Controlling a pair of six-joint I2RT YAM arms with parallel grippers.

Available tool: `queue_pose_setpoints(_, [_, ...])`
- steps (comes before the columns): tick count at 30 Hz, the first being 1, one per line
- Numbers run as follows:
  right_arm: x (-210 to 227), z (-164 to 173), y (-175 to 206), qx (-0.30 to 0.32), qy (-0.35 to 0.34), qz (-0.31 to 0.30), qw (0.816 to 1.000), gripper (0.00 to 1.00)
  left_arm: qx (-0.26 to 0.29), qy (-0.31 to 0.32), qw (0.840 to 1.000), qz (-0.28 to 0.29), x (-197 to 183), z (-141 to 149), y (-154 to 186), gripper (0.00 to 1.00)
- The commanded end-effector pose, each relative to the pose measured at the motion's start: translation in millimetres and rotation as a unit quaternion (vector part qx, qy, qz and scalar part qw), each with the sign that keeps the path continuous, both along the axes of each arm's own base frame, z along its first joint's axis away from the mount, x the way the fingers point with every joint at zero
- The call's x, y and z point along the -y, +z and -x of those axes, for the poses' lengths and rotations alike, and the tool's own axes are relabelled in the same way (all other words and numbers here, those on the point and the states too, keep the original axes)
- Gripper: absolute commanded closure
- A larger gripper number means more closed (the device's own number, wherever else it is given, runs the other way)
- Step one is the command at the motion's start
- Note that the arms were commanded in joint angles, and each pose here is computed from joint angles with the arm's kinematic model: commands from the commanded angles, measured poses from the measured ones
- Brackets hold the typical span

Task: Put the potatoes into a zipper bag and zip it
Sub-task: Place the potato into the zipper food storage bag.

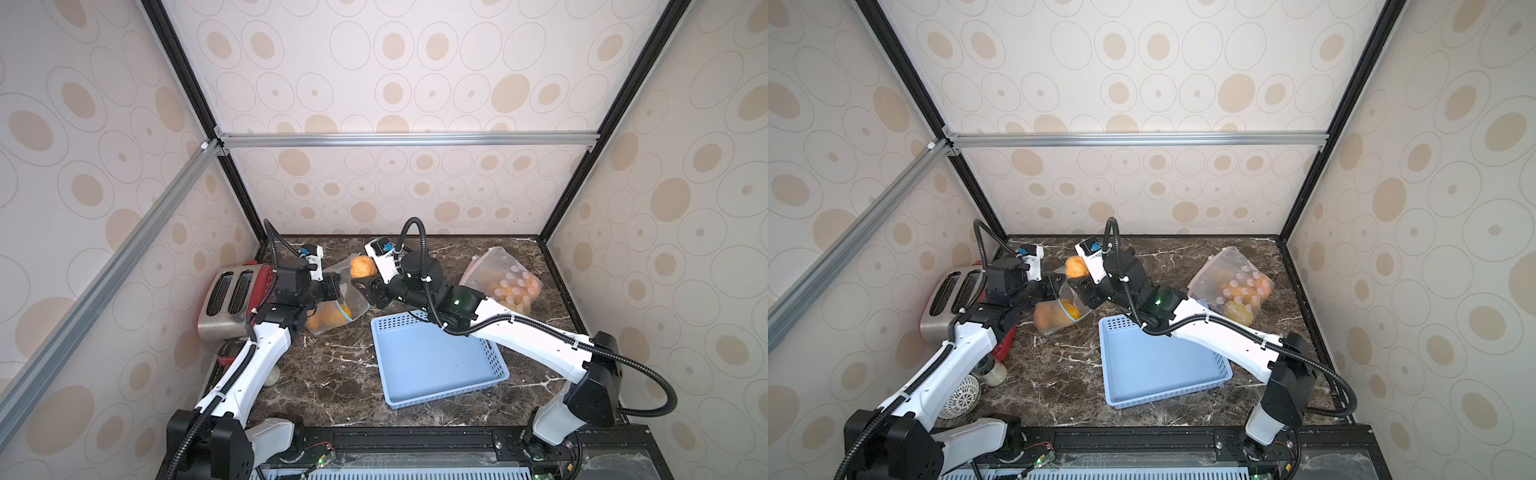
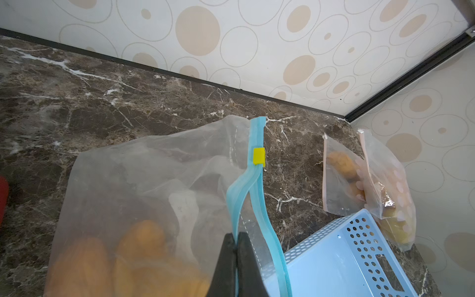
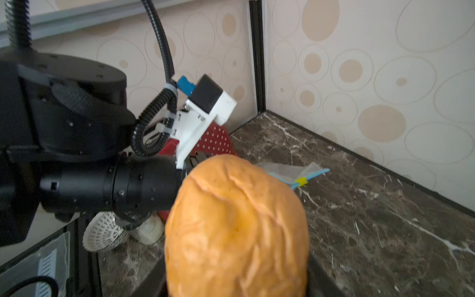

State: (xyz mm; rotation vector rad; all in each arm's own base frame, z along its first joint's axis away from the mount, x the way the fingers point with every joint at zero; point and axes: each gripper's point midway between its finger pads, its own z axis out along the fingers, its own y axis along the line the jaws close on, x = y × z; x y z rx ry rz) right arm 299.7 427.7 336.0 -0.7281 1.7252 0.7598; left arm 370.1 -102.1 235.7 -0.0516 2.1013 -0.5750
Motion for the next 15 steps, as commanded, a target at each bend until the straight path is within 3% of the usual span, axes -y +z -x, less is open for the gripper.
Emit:
queue_pose_setpoints(1, [-1,-7,2,0.047,-0.002,-0.041,0.998,0.53,0.02,0.002,1.0,-0.005,-2,-3,13,1.0])
queue_pose_setpoints(11, [-9,-24,-34,0.026,0.001,-0.005,1.0,0.54,0.022,0.005,1.0,-0.01,-3,-3,13,1.0])
queue_pose_setpoints(15, [-10,-27,-33,0.016,0.002,-0.02,1.0,0.54,0.028,0.004,1.0,-0.009,-4,-2,18,1.0])
